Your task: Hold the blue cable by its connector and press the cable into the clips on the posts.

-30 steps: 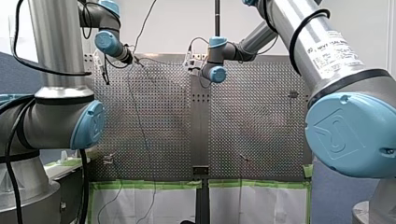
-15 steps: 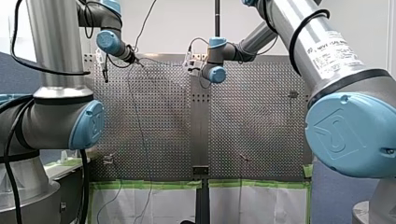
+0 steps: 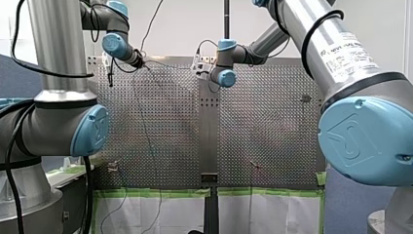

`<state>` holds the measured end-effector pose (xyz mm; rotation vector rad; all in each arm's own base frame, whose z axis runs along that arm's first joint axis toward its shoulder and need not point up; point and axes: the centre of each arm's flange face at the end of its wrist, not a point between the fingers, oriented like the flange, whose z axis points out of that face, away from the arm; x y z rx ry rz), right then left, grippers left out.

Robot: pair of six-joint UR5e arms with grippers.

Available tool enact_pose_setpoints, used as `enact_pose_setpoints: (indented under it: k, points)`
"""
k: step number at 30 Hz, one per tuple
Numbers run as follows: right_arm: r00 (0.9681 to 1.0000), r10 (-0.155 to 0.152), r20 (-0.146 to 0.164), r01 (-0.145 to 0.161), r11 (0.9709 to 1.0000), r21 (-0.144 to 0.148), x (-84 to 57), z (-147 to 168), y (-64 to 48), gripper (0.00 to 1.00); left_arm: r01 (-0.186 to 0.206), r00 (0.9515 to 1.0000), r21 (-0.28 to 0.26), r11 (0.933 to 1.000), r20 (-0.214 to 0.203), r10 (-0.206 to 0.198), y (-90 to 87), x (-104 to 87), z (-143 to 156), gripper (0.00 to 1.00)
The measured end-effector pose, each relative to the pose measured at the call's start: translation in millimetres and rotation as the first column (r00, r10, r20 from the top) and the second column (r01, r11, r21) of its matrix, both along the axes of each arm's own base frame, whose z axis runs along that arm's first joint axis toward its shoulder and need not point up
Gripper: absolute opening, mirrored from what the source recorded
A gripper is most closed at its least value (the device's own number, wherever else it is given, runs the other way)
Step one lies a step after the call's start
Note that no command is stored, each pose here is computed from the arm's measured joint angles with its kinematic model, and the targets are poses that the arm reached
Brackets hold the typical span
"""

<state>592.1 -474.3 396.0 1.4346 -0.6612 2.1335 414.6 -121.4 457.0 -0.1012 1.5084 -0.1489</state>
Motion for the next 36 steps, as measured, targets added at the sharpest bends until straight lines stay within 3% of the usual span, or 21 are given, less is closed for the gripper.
enact_pose_setpoints:
  k: [36]
  points:
    - [1.0000, 0.000, -0.006, 0.000, 1.0000, 0.009, -0.1, -4.5, -1.3, 0.00, 0.002, 1.0000, 0.010, 0.9999, 0.004, -0.002, -4.5, -2.7, 2.2, 1.00]
